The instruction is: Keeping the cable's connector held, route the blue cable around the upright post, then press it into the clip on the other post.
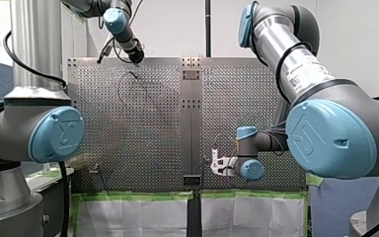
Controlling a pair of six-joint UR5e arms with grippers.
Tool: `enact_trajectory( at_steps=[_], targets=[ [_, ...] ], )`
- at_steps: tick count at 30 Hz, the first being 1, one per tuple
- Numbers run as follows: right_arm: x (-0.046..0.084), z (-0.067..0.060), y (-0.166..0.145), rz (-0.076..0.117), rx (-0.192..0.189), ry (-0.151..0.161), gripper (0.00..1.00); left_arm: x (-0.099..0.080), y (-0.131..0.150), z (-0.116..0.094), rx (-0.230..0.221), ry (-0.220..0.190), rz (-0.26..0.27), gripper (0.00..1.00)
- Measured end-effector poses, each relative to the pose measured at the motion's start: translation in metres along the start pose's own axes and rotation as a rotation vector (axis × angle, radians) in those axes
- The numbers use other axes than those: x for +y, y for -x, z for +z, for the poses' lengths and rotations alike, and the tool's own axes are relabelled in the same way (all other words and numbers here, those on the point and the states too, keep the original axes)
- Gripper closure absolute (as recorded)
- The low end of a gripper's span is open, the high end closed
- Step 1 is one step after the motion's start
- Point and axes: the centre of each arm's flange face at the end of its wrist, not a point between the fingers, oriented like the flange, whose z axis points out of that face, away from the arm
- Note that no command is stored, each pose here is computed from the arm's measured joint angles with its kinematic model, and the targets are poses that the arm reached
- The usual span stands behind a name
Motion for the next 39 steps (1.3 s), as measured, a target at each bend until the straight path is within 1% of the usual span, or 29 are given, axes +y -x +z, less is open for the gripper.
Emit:
enact_trajectory(
  at_steps=[7,10,14,20,23,25,30,35,39],
  targets=[
    [0.0,0.0,0.0,0.0,0.001,0.0,1.0,-0.025,-0.009,0.02,-0.003,-0.002,0.006,0.0],
    [0.0,0.0,0.0,0.0,0.001,-0.001,1.0,-0.038,-0.014,0.029,-0.004,-0.001,0.013,0.0],
    [-0.002,0.0,0.0,0.0,0.002,-0.003,1.0,-0.06,-0.024,0.044,-0.006,0.0,0.023,0.0],
    [-0.004,-0.001,0.0,0.0,0.003,-0.008,1.0,-0.089,-0.036,0.059,-0.007,0.002,0.04,0.0],
    [-0.006,-0.001,0.0,0.0,0.004,-0.01,1.0,-0.099,-0.043,0.068,-0.005,0.013,0.055,0.0],
    [-0.007,-0.001,0.0,-0.001,0.003,-0.013,1.0,-0.101,-0.048,0.074,-0.002,0.025,0.065,0.0],
    [-0.008,-0.001,0.0,-0.003,0.002,-0.016,1.0,-0.099,-0.059,0.09,0.002,0.074,0.099,0.0],
    [-0.009,-0.001,0.0,-0.003,0.003,-0.017,1.0,-0.091,-0.06,0.098,-0.011,0.131,0.123,0.0],
    [-0.009,-0.001,0.0,-0.004,0.003,-0.017,1.0,-0.082,-0.058,0.104,-0.025,0.184,0.14,0.0]
  ],
)
